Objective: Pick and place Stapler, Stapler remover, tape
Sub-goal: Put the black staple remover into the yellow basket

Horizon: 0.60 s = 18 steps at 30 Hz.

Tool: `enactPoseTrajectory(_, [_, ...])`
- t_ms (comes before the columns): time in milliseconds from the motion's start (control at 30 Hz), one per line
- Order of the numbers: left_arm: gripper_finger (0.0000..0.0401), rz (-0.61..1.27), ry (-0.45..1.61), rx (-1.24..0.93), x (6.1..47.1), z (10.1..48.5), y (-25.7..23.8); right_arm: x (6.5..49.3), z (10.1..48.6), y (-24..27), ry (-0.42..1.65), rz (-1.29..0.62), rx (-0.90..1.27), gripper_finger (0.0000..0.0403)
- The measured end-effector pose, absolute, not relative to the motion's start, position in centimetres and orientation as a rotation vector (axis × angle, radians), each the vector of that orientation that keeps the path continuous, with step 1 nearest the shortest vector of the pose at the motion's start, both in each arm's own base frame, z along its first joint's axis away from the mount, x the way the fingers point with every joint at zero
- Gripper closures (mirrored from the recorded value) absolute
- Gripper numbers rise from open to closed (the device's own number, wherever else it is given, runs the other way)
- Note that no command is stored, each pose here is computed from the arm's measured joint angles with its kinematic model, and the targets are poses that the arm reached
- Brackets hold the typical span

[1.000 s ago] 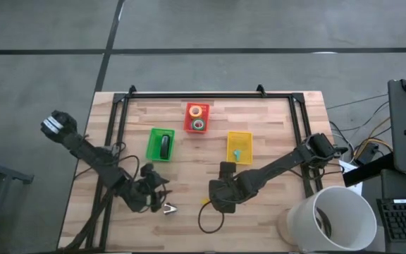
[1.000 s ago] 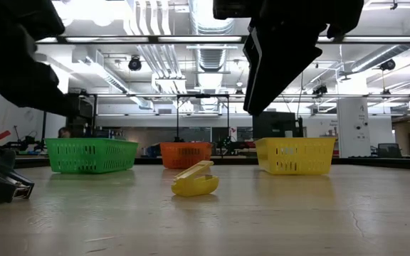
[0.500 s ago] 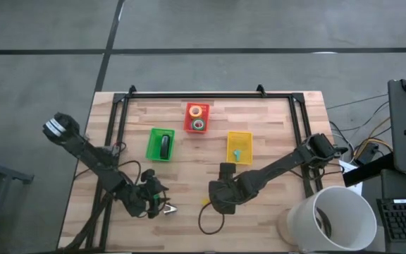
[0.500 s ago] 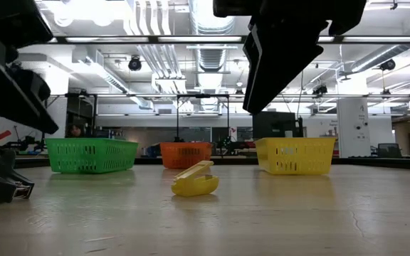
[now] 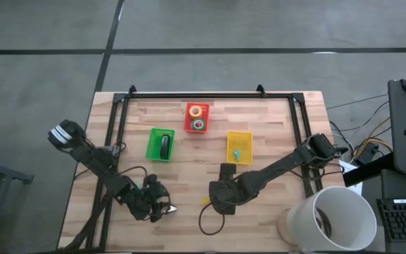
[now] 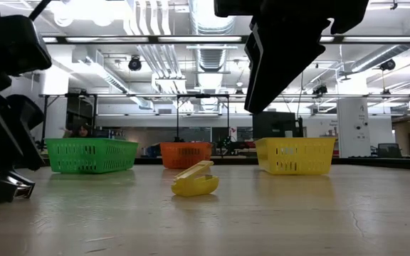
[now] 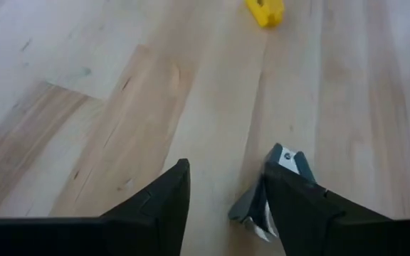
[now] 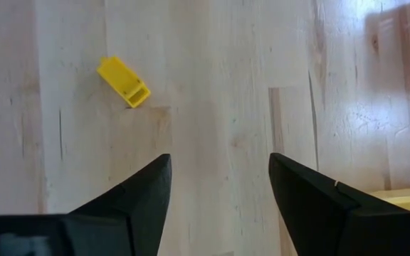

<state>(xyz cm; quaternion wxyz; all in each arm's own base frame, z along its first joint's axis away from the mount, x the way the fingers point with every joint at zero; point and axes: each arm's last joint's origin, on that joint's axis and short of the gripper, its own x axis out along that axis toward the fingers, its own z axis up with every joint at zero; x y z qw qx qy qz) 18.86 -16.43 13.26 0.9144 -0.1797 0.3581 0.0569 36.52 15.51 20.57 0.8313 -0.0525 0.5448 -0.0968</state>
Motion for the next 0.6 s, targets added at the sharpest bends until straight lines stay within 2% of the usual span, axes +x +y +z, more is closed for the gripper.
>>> enactPoseTrajectory(133, [0.023, 0.129, 0.743, -0.381, 18.93, 12.92, -16.49, 36.51, 20.45, 15.51, 1.153, -0.205, -0.111, 0.0176])
enactPoseTrajectory(267, [0.0257, 0.126, 0.747, -0.392, 18.95, 12.87, -16.54, 36.54, 20.33, 15.52, 1.15, -0.204, -0.109, 0.0177])
enactPoseTrajectory(400, [0.0307, 0.118, 0.751, -0.394, 18.94, 12.95, -16.56, 36.56, 20.33, 15.53, 1.147, -0.203, -0.108, 0.0177])
enactPoseTrajectory(533, [0.0378, 0.097, 0.764, -0.399, 18.93, 13.0, -16.64, 36.55, 20.24, 15.52, 1.147, -0.203, -0.107, 0.0177])
enactPoseTrajectory(600, [0.039, 0.095, 0.761, -0.403, 18.95, 13.05, -16.65, 36.52, 20.15, 15.51, 1.148, -0.204, -0.108, 0.0177])
